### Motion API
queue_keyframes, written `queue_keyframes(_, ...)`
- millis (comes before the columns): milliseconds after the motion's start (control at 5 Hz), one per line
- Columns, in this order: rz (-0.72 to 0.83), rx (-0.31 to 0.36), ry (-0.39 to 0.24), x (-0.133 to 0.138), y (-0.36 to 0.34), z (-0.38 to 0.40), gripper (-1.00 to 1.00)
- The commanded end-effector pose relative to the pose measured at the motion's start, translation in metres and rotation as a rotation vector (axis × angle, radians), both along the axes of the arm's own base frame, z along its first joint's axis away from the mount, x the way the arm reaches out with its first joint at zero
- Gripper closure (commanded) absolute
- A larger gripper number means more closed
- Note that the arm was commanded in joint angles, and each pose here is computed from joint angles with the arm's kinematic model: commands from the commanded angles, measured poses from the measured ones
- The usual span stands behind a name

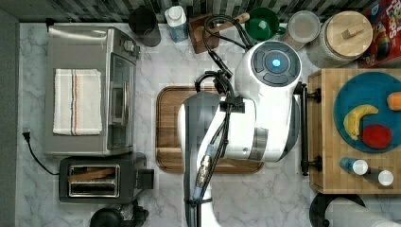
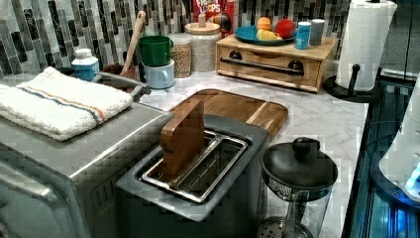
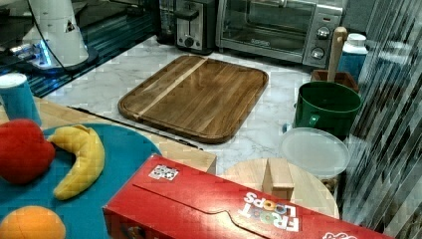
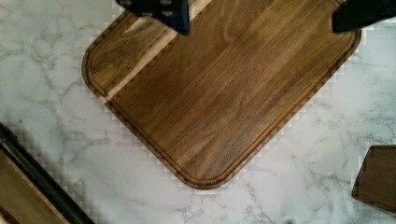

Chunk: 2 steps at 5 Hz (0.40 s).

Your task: Open the drawer.

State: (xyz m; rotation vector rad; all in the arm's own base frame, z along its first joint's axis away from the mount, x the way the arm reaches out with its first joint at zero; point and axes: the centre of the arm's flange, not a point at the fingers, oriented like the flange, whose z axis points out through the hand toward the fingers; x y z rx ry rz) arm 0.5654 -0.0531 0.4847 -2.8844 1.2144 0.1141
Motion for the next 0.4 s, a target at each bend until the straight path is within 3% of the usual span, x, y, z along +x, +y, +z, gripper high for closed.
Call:
queue_keyframes(200,0.473,0.041,-0.029,-0.009,-0.058,-0.021,-1.0)
queue_keyframes(400,0.578,0.025,-0.056,-0.014,-0.079,-0.03,-1.0)
